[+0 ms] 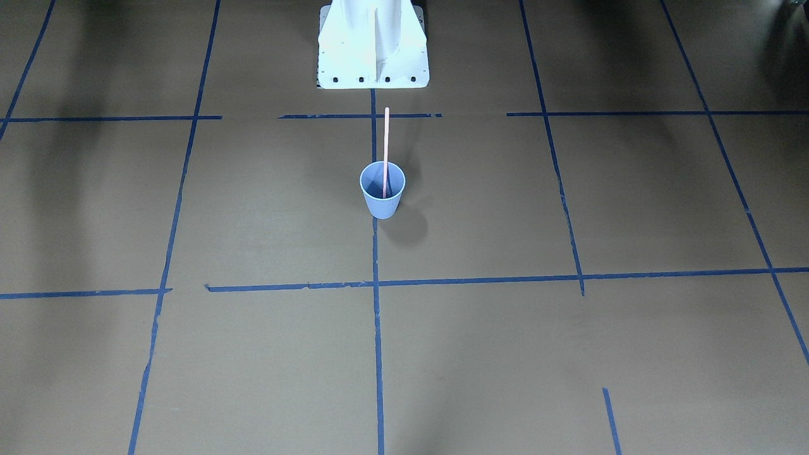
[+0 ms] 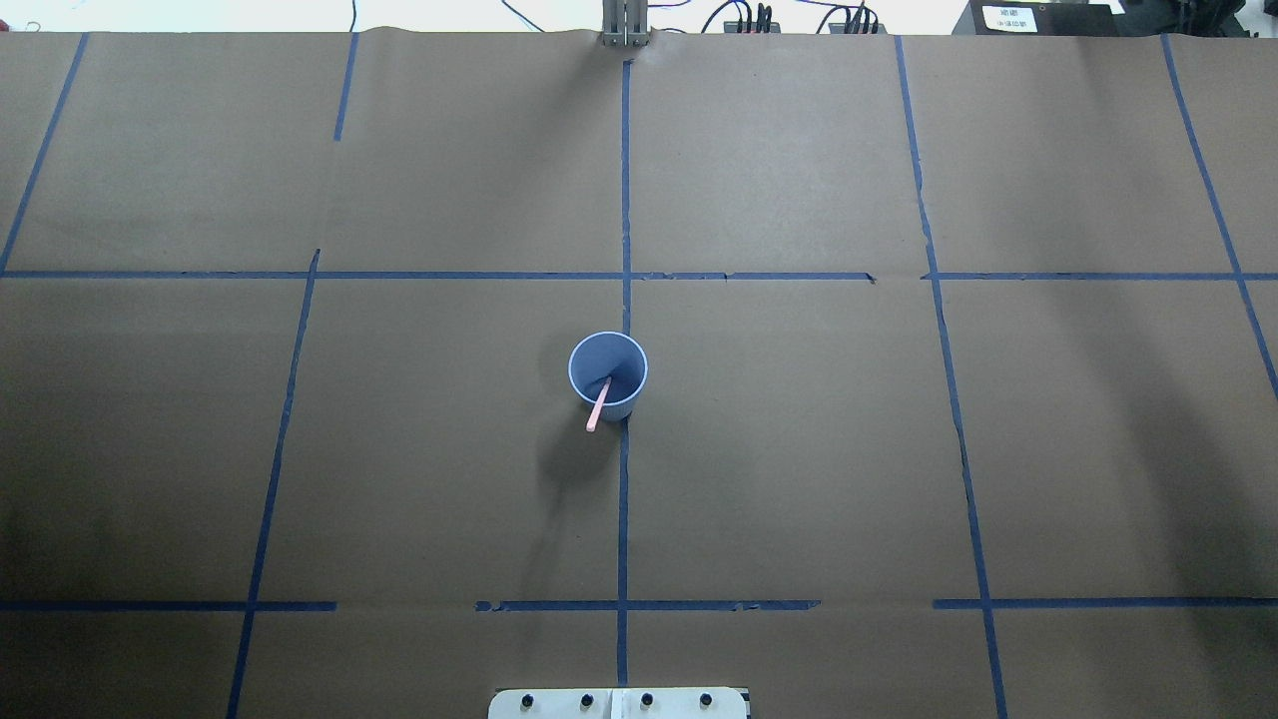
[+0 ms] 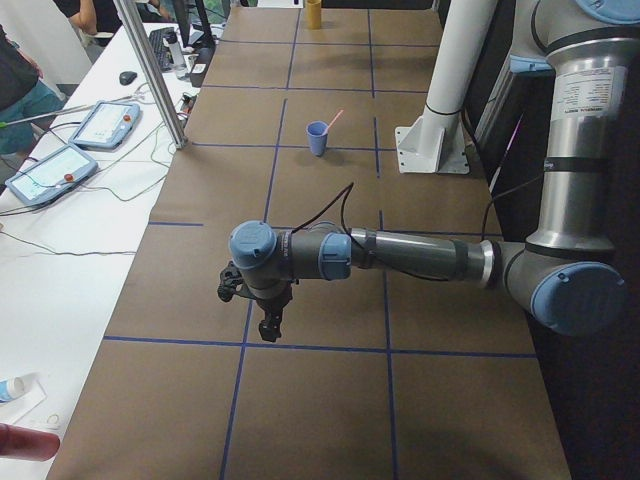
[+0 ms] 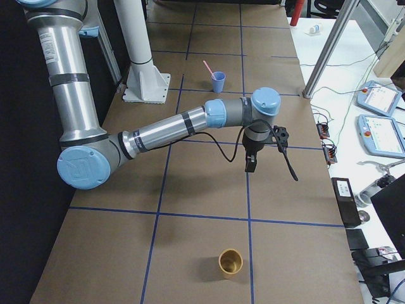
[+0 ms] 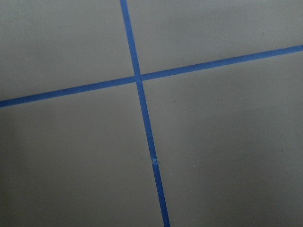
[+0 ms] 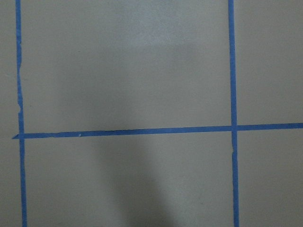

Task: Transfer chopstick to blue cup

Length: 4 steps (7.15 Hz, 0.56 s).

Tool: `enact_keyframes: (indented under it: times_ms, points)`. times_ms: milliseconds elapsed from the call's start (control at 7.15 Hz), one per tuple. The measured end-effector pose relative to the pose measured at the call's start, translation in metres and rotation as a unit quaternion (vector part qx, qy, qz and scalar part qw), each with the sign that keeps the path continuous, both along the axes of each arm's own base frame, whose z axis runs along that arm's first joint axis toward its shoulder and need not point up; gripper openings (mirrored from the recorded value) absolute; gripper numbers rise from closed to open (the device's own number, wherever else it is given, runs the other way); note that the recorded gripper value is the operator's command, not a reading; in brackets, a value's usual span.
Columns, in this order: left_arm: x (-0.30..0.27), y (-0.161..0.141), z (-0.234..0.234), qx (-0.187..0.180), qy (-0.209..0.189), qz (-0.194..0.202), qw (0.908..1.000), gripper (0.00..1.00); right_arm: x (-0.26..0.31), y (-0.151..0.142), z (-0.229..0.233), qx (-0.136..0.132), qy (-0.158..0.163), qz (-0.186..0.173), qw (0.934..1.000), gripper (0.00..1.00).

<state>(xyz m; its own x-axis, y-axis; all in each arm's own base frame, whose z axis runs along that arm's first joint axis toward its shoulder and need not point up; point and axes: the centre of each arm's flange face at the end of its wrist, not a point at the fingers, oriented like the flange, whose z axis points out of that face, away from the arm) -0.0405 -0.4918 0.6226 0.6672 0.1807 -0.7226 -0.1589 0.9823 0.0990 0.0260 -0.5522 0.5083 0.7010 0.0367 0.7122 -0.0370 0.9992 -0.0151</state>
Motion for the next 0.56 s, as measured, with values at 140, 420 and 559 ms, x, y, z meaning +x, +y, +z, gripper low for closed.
enact_keyframes:
  times_ms: [140, 420, 559]
  points:
    - [0.000, -0.001, -0.001, 0.001, 0.000, -0.001, 1.0000, 1.00, 0.021, 0.006, 0.028, 0.003, -0.002, -0.005, 1.0000, 1.00]
    - [0.000, -0.003, -0.003, 0.002, 0.000, -0.001, 1.0000, 1.00, 0.045, 0.040, 0.081, -0.004, -0.004, -0.015, 0.9999, 1.00]
    - [0.000, -0.004, -0.003, 0.003, 0.000, -0.001, 1.0000, 1.00, 0.047, 0.059, 0.103, -0.003, -0.004, -0.015, 0.9999, 1.00]
